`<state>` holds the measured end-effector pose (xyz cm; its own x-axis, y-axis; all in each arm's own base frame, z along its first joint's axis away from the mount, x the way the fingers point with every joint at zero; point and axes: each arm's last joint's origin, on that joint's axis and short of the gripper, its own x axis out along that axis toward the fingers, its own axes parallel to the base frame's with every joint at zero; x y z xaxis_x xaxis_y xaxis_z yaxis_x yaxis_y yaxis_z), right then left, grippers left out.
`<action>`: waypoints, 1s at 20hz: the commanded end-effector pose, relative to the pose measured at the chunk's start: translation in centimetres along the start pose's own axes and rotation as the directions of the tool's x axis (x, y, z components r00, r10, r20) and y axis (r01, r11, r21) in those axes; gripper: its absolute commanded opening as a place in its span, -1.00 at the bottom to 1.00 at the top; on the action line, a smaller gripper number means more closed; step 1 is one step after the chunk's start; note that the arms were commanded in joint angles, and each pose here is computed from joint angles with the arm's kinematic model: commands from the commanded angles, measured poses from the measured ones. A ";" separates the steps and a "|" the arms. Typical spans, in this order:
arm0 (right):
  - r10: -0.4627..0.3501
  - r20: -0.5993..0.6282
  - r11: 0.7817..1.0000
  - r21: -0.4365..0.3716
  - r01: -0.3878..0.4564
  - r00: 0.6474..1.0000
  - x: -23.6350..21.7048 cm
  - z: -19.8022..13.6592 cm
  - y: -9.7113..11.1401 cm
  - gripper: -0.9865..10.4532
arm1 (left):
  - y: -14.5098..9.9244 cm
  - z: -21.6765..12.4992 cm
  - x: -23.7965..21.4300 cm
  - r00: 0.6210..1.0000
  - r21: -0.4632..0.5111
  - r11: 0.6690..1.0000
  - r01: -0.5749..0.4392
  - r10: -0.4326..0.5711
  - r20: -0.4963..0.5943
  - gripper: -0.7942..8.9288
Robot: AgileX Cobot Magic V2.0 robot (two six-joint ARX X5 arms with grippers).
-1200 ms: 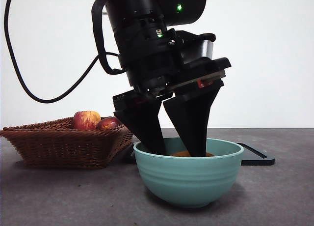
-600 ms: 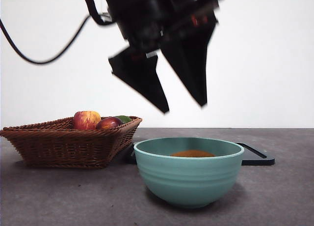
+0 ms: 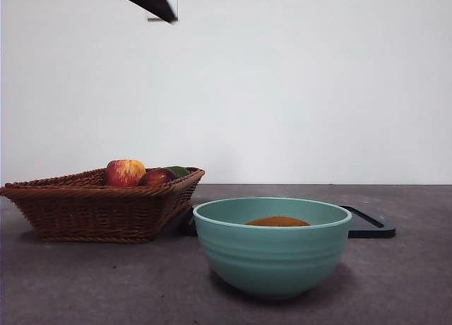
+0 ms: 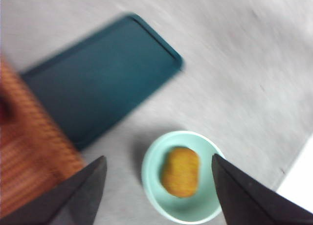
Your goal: Pick up the wifruite, put it on the bowl, pick up the plate, put it on desk
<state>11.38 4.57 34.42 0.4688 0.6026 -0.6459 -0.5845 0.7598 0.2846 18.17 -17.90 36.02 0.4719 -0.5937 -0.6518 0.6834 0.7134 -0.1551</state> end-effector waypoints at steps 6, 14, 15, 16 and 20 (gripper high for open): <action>0.004 0.019 1.000 -0.005 -0.003 1.000 -0.3 0.5 0.2 0.01 | 2.5 -3.4 -4.6 0.993 -0.133 0.990 -0.040 0.054 0.104 -0.13; 0.004 0.011 1.000 0.000 -0.004 1.000 -0.2 0.4 0.1 0.01 | 2.4 -10.8 -5.3 0.982 -0.179 0.966 0.184 -0.172 0.078 -0.13; 0.005 0.006 1.000 0.002 -0.005 1.000 -0.2 0.3 0.1 0.01 | 2.3 -11.0 -5.5 0.980 -0.176 0.965 0.194 -0.184 0.074 -0.13; 0.006 0.002 1.000 0.005 -0.006 1.000 -0.2 0.3 0.2 0.01 | 2.2 -11.1 -5.8 0.977 -0.167 0.963 0.211 -0.201 0.077 -0.13; 0.006 -0.001 1.000 0.027 -0.006 1.000 -0.2 0.2 0.2 0.01 | 2.2 -11.1 -6.0 0.976 -0.159 0.964 0.213 -0.202 0.085 -0.13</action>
<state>11.29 4.55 34.34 0.4610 0.6006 -0.6533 -0.5701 0.7646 0.3006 10.59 -8.51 31.07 0.3748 -0.7464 -0.5500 0.6574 0.6322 -0.4100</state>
